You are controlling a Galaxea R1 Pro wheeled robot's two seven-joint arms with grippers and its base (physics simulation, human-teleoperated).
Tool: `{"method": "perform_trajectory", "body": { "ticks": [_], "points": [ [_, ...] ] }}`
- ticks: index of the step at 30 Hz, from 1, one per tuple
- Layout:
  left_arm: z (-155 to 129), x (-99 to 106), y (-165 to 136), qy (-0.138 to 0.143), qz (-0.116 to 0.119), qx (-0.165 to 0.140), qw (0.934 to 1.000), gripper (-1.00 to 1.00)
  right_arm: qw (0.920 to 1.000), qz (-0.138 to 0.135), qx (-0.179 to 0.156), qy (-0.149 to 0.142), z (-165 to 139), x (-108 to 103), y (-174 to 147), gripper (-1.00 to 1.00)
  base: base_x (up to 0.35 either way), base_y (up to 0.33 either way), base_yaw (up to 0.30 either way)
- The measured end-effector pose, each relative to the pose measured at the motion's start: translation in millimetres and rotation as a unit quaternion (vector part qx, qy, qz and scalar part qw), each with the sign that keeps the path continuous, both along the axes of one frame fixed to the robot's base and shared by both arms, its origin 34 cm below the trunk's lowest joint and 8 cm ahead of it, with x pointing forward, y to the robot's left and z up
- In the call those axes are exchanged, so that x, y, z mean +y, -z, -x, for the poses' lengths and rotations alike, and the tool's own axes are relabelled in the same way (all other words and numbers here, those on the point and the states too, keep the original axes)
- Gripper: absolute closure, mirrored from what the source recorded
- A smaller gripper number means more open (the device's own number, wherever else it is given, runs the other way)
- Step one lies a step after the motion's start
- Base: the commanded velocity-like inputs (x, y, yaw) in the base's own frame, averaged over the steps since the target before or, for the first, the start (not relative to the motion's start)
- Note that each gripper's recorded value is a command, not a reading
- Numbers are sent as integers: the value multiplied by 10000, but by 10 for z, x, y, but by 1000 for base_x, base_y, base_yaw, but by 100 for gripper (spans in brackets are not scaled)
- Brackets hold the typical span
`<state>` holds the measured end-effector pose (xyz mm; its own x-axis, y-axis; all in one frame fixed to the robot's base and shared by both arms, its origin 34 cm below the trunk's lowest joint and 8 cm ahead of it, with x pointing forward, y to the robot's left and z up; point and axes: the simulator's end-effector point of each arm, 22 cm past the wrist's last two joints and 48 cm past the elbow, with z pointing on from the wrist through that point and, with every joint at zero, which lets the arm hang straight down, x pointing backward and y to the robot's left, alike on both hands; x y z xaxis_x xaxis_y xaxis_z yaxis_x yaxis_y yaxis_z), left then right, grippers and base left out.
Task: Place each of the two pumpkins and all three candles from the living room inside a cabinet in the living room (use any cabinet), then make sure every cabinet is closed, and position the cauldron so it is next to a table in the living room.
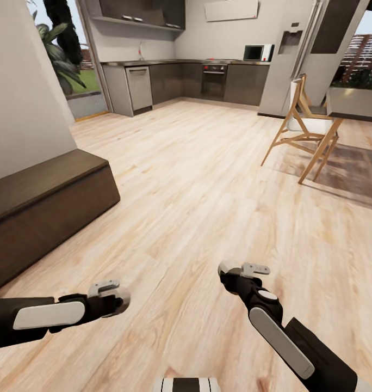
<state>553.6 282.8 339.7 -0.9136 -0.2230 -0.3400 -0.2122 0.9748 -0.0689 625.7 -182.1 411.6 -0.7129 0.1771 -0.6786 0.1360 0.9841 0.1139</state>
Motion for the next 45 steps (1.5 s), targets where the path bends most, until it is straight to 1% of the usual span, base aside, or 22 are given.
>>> {"method": "perform_trajectory", "body": {
  "ticks": [1, 3, 5, 7, 12, 14, 16, 18, 19, 20, 22, 23, 24, 25, 27, 28, 29, 30, 34, 39, 41, 45],
  "points": [
    [19, 6, -13, 4, -15, -41, 10000, 100, 10000, 0, -24, 0, -3, 0, -28, 100, -335, 11, 235],
    [104, 49, -19, -114, -53, -193, 9997, 100, 10000, 0, -71, 0, -10, 0, -82, 100, -335, 6, 244],
    [156, 37, -62, -199, -22, -328, 9993, 100, 9999, -1, -118, 1, -17, 0, -136, 100, -335, 3, 251],
    [325, -20, -97, -313, 71, -385, 9987, 100, 9999, -1, -163, 1, -23, 0, -187, 100, -321, 1, 256],
    [463, 99, -177, -584, 0, -721, 9957, 100, 9996, 1, -274, -4, -34, 3, -316, 100, -133, 0, 258],
    [536, 110, -178, -546, -38, -746, 9957, 100, 9995, 7, -319, 0, -41, -2, -366, 100, -25, 0, 264],
    [648, 40, -146, -381, -46, -690, 9969, 100, 9993, 6, -366, 7, -47, -5, -416, 100, -8, 0, 272],
    [753, -23, -114, -312, -63, -609, 9976, 100, 9991, 5, -412, 10, -52, -4, -464, 100, -3, 0, 275],
    [778, -97, -108, -334, -37, -630, 9974, 100, 9990, 2, -440, 15, -55, -4, -490, 100, -1, 0, 276],
    [752, -179, -119, -369, -6, -733, 9966, 100, 9988, -2, -482, 32, -64, -9, -521, 100, 0, 0, 276],
    [681, -127, -139, -470, -79, -860, 9952, 100, 9986, -14, -532, 44, -69, -10, -570, 100, 0, 0, 276],
    [588, -42, -143, -519, -180, -985, 9936, 100, 9982, -35, -586, 75, -79, -14, -603, 100, 0, 0, 277],
    [457, 92, -142, -581, -333, -1143, 9912, 100, 9977, -73, -667, 130, -96, -20, -645, 100, 0, 0, 265],
    [307, 152, -152, -596, -442, -1321, 9885, 100, 9972, -91, -723, 179, -106, -32, -678, 100, 0, 0, 194],
    [118, 53, -172, -492, -502, -1522, 9858, 100, 9966, -10, -763, 320, -103, -103, -720, 100, 0, 0, 86],
    [71, 22, -189, -472, -516, -1580, 9850, 100, 9963, 26, -772, 377, -97, -127, -738, 100, 0, 0, 43],
    [39, 15, -206, -488, -529, -1626, 9841, 100, 9960, 62, -781, 431, -92, -148, -758, 100, 0, 95, 9],
    [-15, 78, -232, -531, -587, -1708, 9821, 100, 9952, 182, -777, 572, -76, -222, -780, 100, 0, 171, 6],
    [-45, 102, -311, -532, -598, -1792, 9805, 100, 9944, 197, -829, 617, -65, -232, -856, 100, 0, 264, 45],
    [-53, 206, -420, -623, -637, -1882, 9781, 100, 9938, 189, -923, 594, -57, -199, -966, 100, 0, 302, 217],
    [-54, 264, -465, -675, -661, -1917, 9769, 100, 9938, 189, -959, 531, -39, -147, -1004, 100, 0, 304, 269],
    [-72, 276, -549, -673, -658, -1998, 9753, 100, 9940, 199, -1017, 361, 13, -21, -1065, 100, 0, 305, 275]
  ]
}}
